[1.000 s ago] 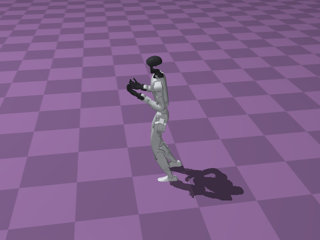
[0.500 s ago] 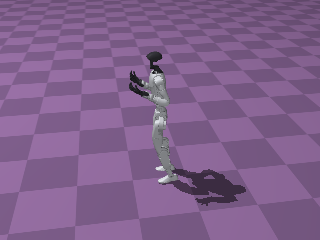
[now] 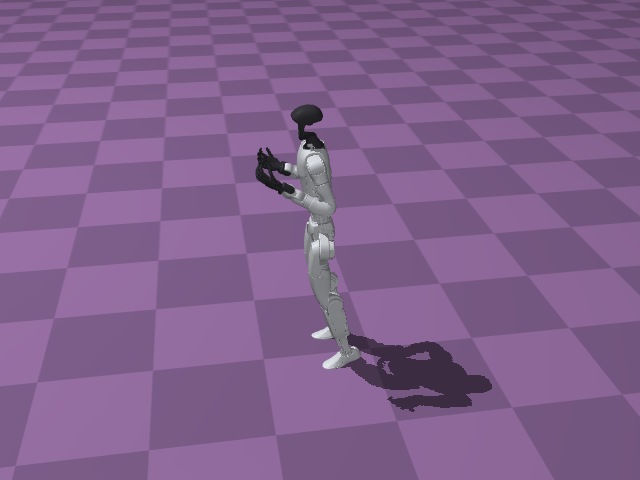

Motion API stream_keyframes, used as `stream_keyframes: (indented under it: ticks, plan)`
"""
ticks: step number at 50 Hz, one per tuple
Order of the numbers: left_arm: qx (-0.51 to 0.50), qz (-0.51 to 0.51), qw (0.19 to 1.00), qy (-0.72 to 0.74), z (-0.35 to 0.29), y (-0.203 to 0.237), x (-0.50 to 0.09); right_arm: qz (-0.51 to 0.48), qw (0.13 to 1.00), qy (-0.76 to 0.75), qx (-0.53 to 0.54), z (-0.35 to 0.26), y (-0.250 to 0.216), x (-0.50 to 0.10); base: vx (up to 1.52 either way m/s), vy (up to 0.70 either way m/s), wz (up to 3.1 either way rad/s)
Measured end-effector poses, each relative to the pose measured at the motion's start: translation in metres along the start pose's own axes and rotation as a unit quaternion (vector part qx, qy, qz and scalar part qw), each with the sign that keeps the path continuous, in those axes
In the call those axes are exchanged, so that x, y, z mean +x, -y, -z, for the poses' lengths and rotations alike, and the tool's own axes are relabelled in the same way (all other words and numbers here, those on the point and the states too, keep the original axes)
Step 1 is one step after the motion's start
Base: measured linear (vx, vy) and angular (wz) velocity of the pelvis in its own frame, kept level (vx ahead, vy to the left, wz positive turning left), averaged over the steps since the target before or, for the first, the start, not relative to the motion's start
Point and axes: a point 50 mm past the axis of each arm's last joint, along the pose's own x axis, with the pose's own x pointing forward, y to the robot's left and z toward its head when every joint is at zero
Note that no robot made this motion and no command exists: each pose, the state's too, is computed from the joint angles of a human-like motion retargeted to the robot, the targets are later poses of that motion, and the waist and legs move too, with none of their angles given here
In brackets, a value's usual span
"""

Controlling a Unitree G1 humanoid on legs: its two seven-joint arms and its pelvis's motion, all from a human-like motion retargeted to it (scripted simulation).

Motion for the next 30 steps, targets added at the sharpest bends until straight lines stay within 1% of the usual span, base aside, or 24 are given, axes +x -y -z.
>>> stream_keyframes:
  ticks: [3,6,9,11,13,16,21,24,26,30]
  plan:
    - [-0.003,-0.009,0.999,-0.033,0.021,-0.004,0.005,0.025,0.999,-0.04,-0.015,0.018,0.013,0.001,-0.11,0.04,0.02]
    - [-0.048,-0.01,0.998,-0.028,0.04,0.0,0.025,0.023,0.998,-0.058,0.008,0.037,0.015,0.016,-0.15,0.05,0.04]
    - [-0.051,0.046,0.997,0.018,0.033,0.023,0.048,-0.013,0.997,-0.033,0.066,0.032,0.002,0.026,-0.08,0.03,-0.1]
    - [-0.069,0.065,0.994,0.045,0.023,0.035,0.056,-0.051,0.996,-0.027,0.072,0.024,-0.006,0.026,0.04,0.02,-0.17]
    - [-0.056,0.069,0.993,0.074,0.011,0.036,0.051,-0.071,0.996,-0.02,0.055,0.012,-0.01,0.021,0.13,0.02,0.08]
    - [-0.042,0.081,0.992,0.086,-0.001,0.038,0.04,-0.077,0.997,-0.011,-0.005,0.001,-0.012,0.016,0.1,0.01,-0.07]
    - [0.003,0.099,0.994,0.039,0.0,0.032,0.026,-0.031,0.999,-0.03,-0.022,0.011,-0.002,0.008,-0.01,0.01,-0.35]
    - [-0.035,0.06,0.997,0.018,0.016,0.021,0.029,-0.01,0.997,-0.048,-0.052,0.025,0.006,0.014,-0.1,0.05,-0.21]
    - [-0.059,0.039,0.997,0.033,0.023,0.019,0.039,-0.016,0.998,-0.035,-0.053,0.025,0.003,0.023,-0.13,0.06,0.09]
    - [-0.114,0.049,0.991,0.041,0.023,0.03,0.049,-0.052,0.998,0.002,0.03,0.011,-0.013,0.024,-0.01,0.03,-0.17]
